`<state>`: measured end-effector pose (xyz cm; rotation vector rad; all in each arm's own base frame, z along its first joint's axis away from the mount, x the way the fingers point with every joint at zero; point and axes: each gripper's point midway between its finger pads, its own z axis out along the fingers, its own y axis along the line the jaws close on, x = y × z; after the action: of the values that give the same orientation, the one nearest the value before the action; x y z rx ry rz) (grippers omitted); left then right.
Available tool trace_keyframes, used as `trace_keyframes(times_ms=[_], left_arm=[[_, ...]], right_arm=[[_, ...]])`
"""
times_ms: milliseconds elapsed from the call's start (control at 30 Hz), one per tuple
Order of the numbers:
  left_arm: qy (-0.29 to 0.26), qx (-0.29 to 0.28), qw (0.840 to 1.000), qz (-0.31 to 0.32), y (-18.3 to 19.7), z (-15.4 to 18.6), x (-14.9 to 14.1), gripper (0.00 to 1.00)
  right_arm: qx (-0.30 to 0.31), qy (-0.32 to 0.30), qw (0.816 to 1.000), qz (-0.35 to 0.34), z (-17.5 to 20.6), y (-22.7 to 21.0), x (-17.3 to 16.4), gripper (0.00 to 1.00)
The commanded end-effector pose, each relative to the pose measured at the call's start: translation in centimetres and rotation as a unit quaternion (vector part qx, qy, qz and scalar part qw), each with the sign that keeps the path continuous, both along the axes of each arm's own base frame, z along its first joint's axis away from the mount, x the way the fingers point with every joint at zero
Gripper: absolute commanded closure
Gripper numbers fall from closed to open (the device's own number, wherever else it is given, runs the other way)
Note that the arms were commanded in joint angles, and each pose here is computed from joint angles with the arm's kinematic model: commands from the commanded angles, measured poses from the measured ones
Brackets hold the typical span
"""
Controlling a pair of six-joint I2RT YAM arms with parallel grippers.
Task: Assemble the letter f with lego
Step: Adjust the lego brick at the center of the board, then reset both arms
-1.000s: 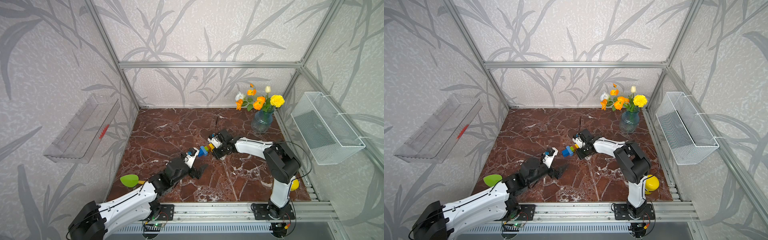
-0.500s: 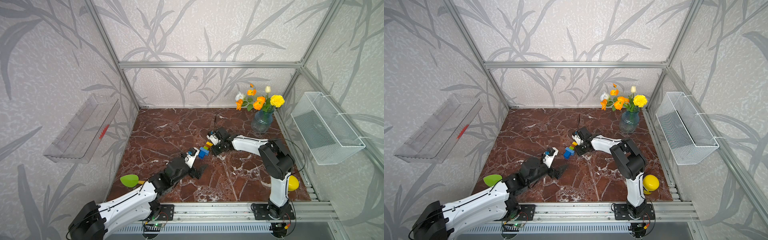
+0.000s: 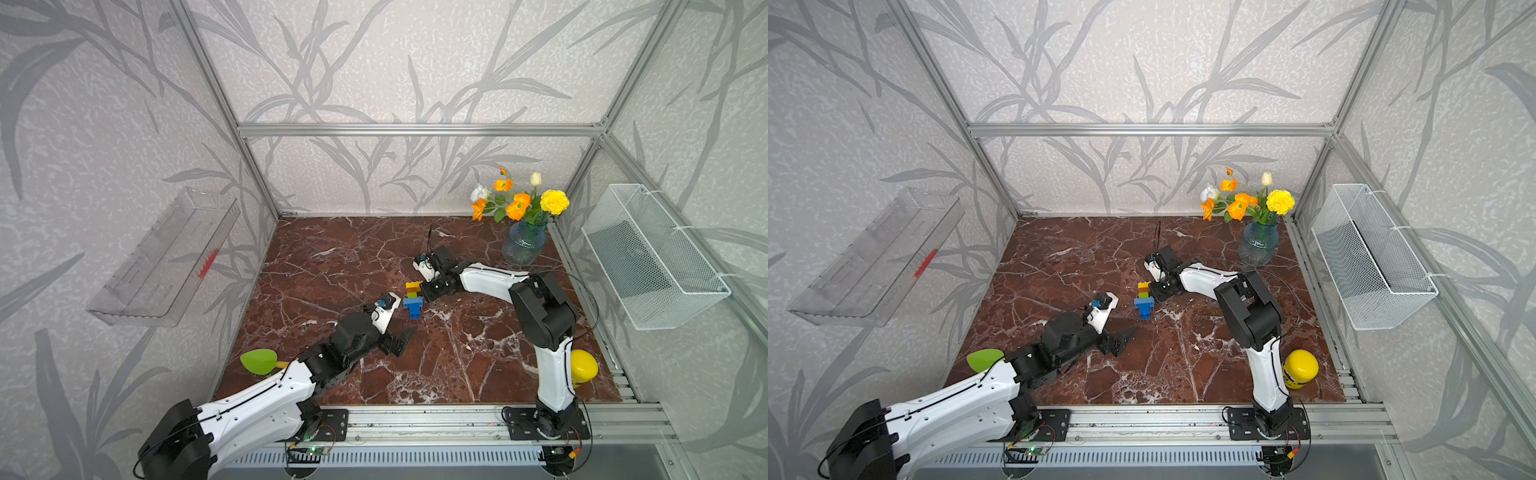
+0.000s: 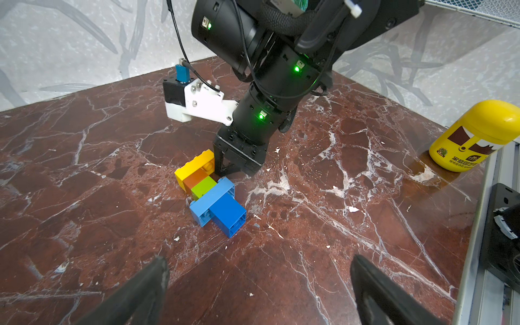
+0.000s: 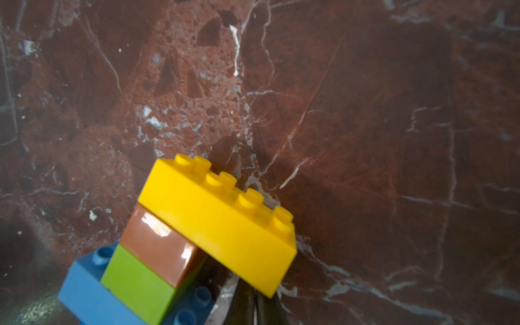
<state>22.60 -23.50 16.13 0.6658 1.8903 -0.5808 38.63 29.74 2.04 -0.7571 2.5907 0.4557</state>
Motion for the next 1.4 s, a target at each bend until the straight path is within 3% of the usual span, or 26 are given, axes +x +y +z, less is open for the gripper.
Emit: trace_keyframes(times_ms=[0,300,667,767,900,1033,1167,1367], left_arm=[[-0.011,-0.003,1.0,-0.006,-0.4,1.1,0.1,0.01],[-0.039,0.02,0.997,0.067,1.8,3.1,1.9,0.01],[-0.072,0.068,0.98,0.172,5.5,10.2,6.1,0.01],[-0.081,0.066,0.972,0.21,7.3,12.1,7.8,0.01],[-0.114,0.054,0.958,0.257,10.0,13.8,9.9,0.01],[-0.138,0.073,0.941,0.299,12.7,14.2,11.5,0.01],[-0.136,0.095,0.937,0.308,14.4,13.2,12.7,0.01],[-0.111,0.042,0.914,0.388,20.6,10.3,13.8,0.01]], right_arm=[[0.006,-0.009,1.0,0.005,1.6,-0.2,-0.1,0.91],[0.02,-0.081,0.996,-0.001,9.9,-1.8,-0.3,0.8],[0.023,-0.181,0.979,-0.088,17.3,-9.2,0.0,0.51],[0.024,-0.204,0.971,-0.123,18.4,-12.1,0.0,0.41],[0.031,-0.222,0.963,-0.152,19.2,-15.3,-0.4,0.16],[0.032,-0.24,0.952,-0.186,19.2,-18.2,-0.8,0.01],[0.034,-0.276,0.939,-0.204,19.4,-20.0,-1.2,0.01],[0.013,-0.306,0.923,-0.234,18.7,-22.2,-1.4,0.01]])
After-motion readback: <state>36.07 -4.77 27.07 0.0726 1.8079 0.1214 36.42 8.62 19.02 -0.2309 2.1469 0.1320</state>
